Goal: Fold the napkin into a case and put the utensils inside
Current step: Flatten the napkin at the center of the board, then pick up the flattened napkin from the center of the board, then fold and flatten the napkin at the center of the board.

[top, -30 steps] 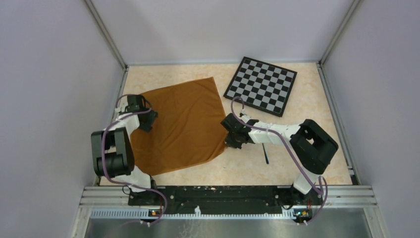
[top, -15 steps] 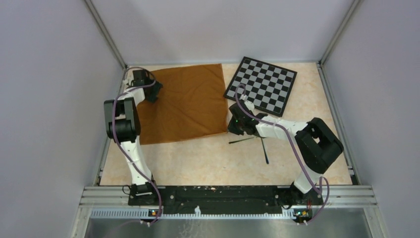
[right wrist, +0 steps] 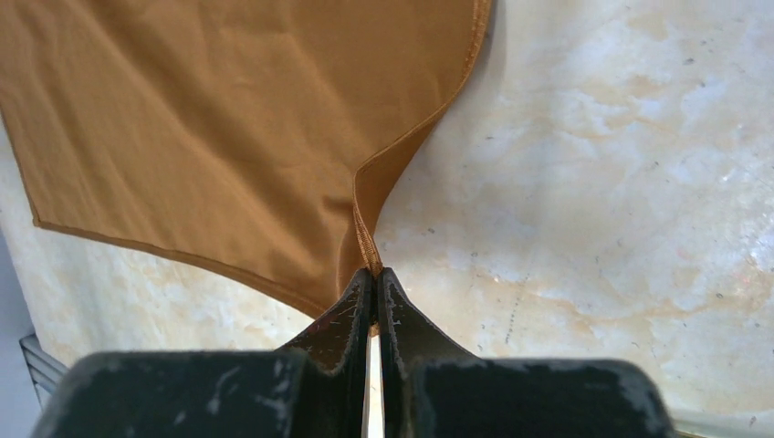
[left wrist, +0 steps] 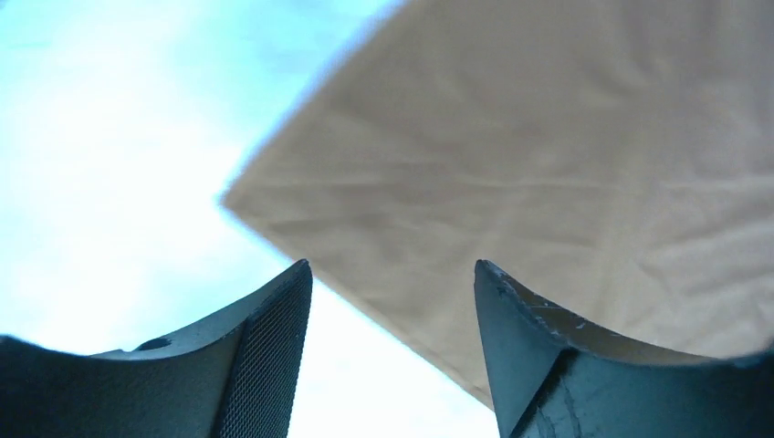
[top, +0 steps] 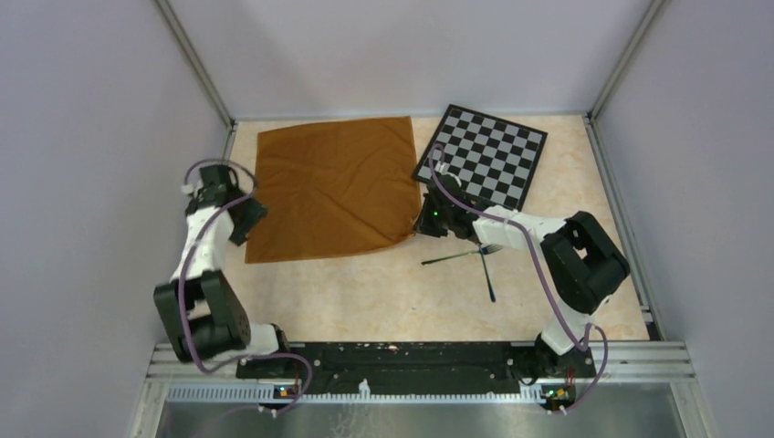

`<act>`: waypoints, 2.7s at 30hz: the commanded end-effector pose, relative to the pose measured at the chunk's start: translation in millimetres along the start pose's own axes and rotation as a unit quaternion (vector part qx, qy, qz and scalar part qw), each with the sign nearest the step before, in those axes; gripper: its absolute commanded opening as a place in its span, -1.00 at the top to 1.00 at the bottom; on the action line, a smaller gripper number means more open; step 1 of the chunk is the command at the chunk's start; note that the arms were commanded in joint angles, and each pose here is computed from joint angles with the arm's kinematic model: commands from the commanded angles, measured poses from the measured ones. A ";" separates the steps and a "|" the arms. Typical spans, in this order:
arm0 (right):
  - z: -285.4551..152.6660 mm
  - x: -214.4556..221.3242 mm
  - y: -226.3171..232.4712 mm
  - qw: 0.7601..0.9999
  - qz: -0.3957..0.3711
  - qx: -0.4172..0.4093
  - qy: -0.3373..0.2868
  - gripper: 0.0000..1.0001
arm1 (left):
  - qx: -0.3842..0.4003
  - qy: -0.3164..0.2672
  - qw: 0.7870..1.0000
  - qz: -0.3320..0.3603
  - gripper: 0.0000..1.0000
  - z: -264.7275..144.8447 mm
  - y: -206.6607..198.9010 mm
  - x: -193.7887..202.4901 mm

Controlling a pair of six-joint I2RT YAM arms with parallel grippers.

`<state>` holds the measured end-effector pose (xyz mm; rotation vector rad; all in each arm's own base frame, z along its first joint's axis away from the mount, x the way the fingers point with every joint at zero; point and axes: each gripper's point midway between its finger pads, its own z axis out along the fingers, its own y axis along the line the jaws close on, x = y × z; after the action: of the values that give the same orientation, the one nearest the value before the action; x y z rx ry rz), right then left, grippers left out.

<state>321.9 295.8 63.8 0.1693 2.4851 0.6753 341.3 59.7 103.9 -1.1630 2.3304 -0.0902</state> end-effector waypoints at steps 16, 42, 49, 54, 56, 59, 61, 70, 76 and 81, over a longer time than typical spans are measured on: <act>-14.3 -6.9 25.6 0.995 -0.021 -0.095 -0.018 1.00 | -0.105 0.017 0.994 0.024 -0.01 45.2 110.8 14.3; -16.4 -17.8 20.4 0.995 -0.008 -0.096 -0.034 1.00 | -0.155 0.070 0.985 0.002 0.30 77.2 131.6 40.3; -16.1 -17.2 24.5 0.994 -0.011 -0.106 -0.030 1.00 | -0.146 0.051 0.988 0.012 0.82 66.2 126.2 28.1; -19.7 -11.8 36.5 0.990 -0.025 -0.135 -0.013 1.00 | -0.113 0.022 0.993 0.000 1.00 33.1 110.9 17.1; -26.1 -10.4 43.3 0.988 -0.030 -0.151 -0.012 1.00 | -0.094 0.000 0.996 -0.011 1.00 11.9 102.9 11.1; -40.6 -8.0 55.2 0.986 -0.046 -0.158 -0.015 1.00 | -0.066 -0.039 0.996 -0.036 1.00 -25.8 91.8 -0.4; -55.1 -2.7 67.1 0.983 -0.066 -0.170 -0.015 1.00 | -0.036 -0.072 0.996 -0.048 1.00 -56.0 81.7 -8.0; -174.2 -0.8 114.4 0.965 -0.122 -0.214 -0.084 1.00 | 0.038 -0.324 0.939 -0.111 1.00 -252.1 85.3 -44.8; -280.2 -19.1 145.9 0.928 -0.144 -0.303 -0.161 1.00 | 0.094 -0.448 0.874 -0.165 1.00 -392.9 96.5 -54.0; -363.1 -29.7 177.8 0.877 -0.151 -0.410 -0.202 1.00 | 0.212 -0.558 0.786 -0.162 1.00 -517.9 104.1 -54.6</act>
<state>168.8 295.5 365.4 -0.3052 1.7871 1.2216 88.7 76.6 490.3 -1.0166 1.1577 -0.0335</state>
